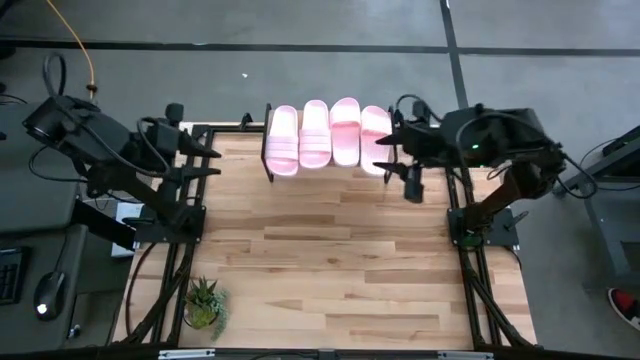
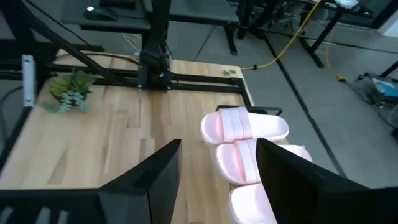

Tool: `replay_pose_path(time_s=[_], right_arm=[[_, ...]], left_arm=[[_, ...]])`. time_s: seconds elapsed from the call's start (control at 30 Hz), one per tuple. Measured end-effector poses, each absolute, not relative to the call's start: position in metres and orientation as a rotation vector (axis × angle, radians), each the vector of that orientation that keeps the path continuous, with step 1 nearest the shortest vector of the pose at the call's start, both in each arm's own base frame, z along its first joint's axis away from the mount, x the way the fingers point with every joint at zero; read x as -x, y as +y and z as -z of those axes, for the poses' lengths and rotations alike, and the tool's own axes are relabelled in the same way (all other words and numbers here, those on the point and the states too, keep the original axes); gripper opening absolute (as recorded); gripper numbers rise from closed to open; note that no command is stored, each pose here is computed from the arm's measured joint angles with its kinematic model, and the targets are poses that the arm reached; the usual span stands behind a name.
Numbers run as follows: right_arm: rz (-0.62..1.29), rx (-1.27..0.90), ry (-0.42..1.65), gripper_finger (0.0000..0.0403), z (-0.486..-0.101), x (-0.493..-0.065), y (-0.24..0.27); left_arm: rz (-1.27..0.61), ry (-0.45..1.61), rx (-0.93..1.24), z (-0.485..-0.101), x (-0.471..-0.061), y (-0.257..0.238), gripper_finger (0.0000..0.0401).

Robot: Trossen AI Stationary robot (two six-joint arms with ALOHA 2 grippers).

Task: Pick and place slides into the shelf
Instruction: Return to Home Position

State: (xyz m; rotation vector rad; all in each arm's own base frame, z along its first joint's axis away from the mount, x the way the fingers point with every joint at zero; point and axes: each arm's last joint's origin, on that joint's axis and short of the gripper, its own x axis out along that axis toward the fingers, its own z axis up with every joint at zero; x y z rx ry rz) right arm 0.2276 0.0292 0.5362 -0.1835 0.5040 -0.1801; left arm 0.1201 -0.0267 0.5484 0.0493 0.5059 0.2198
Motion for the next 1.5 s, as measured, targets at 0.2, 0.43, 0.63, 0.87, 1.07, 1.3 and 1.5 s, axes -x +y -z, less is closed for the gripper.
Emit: replay_pose_path(time_s=[0.2,0.43,0.63,0.87,1.07,1.3,1.5], right_arm=[[0.179,0.153,0.503,0.0197,-0.541,-0.207,0.026],[0.156,0.122,0.563,0.0197,-0.537,-0.196,0.033],[0.118,0.138,0.558,0.0197,-0.537,-0.193,0.045],[0.12,0.161,0.545,0.0197,-0.537,-0.189,0.056],[0.128,0.191,0.53,0.0197,-0.537,-0.185,0.066],[0.188,0.223,0.565,0.0197,-0.532,-0.174,0.076],[0.167,0.268,0.551,0.0197,-0.531,-0.165,0.09]], left_arm=[[-0.218,0.476,-0.034,-0.552,-0.106,-0.022,0.0127],[-0.211,0.472,-0.016,-0.548,-0.094,-0.018,0.0127],[-0.223,0.581,-0.025,-0.516,-0.094,-0.018,0.0127],[-0.208,0.481,0.035,-0.48,-0.08,-0.014,0.0127],[-0.189,0.353,0.086,-0.447,-0.06,-0.007,0.0127],[-0.126,0.253,0.097,-0.407,-0.053,-0.006,0.0127],[-0.089,0.206,0.067,-0.381,-0.061,-0.009,0.0127]])
